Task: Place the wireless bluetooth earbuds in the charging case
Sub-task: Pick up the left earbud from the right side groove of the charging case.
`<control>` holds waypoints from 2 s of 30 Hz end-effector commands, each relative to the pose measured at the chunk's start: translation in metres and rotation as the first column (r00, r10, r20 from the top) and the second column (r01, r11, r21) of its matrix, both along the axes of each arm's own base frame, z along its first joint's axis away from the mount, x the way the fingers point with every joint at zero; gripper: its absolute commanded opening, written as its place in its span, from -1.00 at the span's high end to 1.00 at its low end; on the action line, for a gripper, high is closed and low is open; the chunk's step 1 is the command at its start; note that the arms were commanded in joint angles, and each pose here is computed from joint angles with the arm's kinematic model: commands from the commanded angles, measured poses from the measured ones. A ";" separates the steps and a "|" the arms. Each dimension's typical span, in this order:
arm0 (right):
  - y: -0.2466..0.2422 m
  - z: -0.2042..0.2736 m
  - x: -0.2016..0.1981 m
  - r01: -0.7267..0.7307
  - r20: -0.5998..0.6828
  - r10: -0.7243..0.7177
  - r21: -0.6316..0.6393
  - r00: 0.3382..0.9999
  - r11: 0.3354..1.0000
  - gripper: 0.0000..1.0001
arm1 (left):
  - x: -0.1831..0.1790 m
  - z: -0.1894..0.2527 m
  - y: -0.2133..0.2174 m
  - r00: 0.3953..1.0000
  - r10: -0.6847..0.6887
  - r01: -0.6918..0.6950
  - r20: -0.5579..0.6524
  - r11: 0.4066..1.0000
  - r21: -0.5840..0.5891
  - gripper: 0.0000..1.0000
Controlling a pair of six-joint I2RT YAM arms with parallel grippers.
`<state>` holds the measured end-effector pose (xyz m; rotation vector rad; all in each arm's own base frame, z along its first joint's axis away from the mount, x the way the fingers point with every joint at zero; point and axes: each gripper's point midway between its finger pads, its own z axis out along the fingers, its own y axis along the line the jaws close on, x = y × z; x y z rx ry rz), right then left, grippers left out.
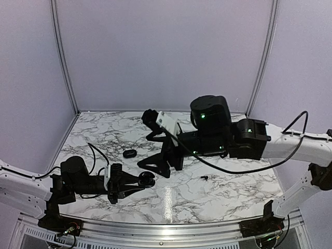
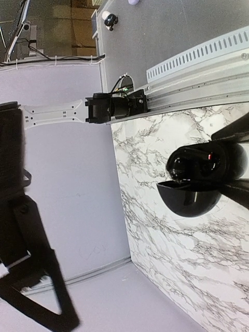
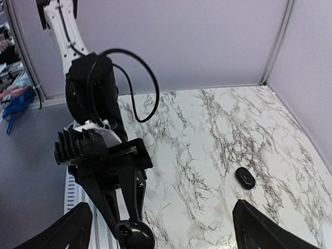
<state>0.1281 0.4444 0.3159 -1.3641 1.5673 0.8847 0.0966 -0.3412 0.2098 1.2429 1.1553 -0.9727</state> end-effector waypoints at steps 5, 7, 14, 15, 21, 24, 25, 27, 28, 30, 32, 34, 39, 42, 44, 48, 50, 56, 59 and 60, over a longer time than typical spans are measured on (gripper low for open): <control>-0.043 0.005 0.036 0.258 -0.140 -0.247 0.063 0.959 0.964 -0.48 | 0.035 0.024 0.009 0.982 0.191 -0.190 0.005 0.978 -0.089 1.00; -0.047 -0.003 0.037 0.274 -0.167 -0.262 0.053 0.951 0.960 -0.38 | 0.039 0.024 0.010 0.976 0.216 -0.215 0.001 0.973 -0.089 1.00; -0.042 -0.016 0.039 0.286 -0.211 -0.272 0.040 0.939 0.957 -0.05 | 0.055 0.022 0.013 0.954 0.299 -0.299 -0.016 0.950 -0.086 1.00; -0.041 -0.018 0.041 0.291 -0.213 -0.278 0.034 0.937 0.956 -0.05 | 0.057 0.022 0.013 0.951 0.309 -0.309 -0.019 0.947 -0.083 1.00; -0.026 -0.028 0.045 0.277 -0.226 -0.268 0.011 0.937 0.961 -0.04 | 0.062 0.016 0.013 0.942 0.334 -0.335 -0.023 0.940 -0.067 1.00; -0.023 -0.032 0.048 0.279 -0.233 -0.271 0.001 0.934 0.960 0.02 | 0.065 0.017 0.014 0.936 0.351 -0.352 -0.021 0.934 -0.069 1.00; -0.022 -0.033 0.049 0.280 -0.237 -0.273 -0.003 0.933 0.960 0.04 | 0.066 0.017 0.014 0.935 0.354 -0.355 -0.021 0.932 -0.067 1.00; -0.020 -0.035 0.050 0.279 -0.242 -0.273 -0.007 0.931 0.960 0.10 | 0.067 0.016 0.014 0.933 0.358 -0.359 -0.020 0.931 -0.065 1.00; -0.019 -0.036 0.050 0.280 -0.245 -0.273 -0.008 0.930 0.960 0.12 | 0.067 0.015 0.014 0.933 0.358 -0.359 -0.019 0.931 -0.063 1.00; -0.017 -0.037 0.051 0.279 -0.251 -0.272 -0.007 0.929 0.960 0.12 | 0.068 0.013 0.013 0.932 0.361 -0.361 -0.015 0.931 -0.055 1.00; -0.015 -0.039 0.052 0.279 -0.255 -0.271 -0.006 0.928 0.960 0.13 | 0.069 0.012 0.011 0.931 0.364 -0.364 -0.012 0.930 -0.048 1.00; -0.013 -0.041 0.053 0.280 -0.259 -0.272 -0.009 0.927 0.960 0.14 | 0.070 0.010 0.010 0.930 0.367 -0.367 -0.008 0.929 -0.041 1.00; -0.008 -0.045 0.056 0.284 -0.264 -0.278 -0.017 0.924 0.959 0.18 | 0.072 0.007 0.008 0.929 0.370 -0.370 -0.008 0.929 -0.030 1.00; -0.005 -0.051 0.058 0.288 -0.273 -0.285 -0.031 0.919 0.957 0.21 | 0.073 0.006 0.007 0.928 0.372 -0.372 -0.002 0.928 -0.025 1.00; -0.004 -0.056 0.059 0.288 -0.278 -0.288 -0.042 0.917 0.957 0.21 | 0.073 0.005 0.007 0.928 0.373 -0.373 0.001 0.928 -0.023 1.00; -0.003 -0.062 0.060 0.289 -0.285 -0.292 -0.054 0.913 0.956 0.21 | 0.073 0.004 0.007 0.928 0.372 -0.372 0.003 0.928 -0.018 1.00; -0.002 -0.063 0.060 0.290 -0.285 -0.294 -0.059 0.912 0.955 0.22 | 0.073 0.003 0.006 0.928 0.374 -0.374 0.004 0.927 -0.015 1.00; -0.003 -0.072 0.060 0.293 -0.295 -0.303 -0.078 0.906 0.953 0.21 | 0.075 0.002 0.006 0.926 0.377 -0.377 0.003 0.926 -0.011 1.00; -0.003 -0.074 0.060 0.294 -0.297 -0.307 -0.089 0.904 0.952 0.22 | 0.076 0.002 0.006 0.924 0.383 -0.383 0.004 0.924 -0.012 1.00; -0.004 -0.075 0.060 0.295 -0.297 -0.309 -0.093 0.903 0.951 0.23 | 0.076 0.002 0.006 0.923 0.385 -0.385 0.005 0.923 -0.011 1.00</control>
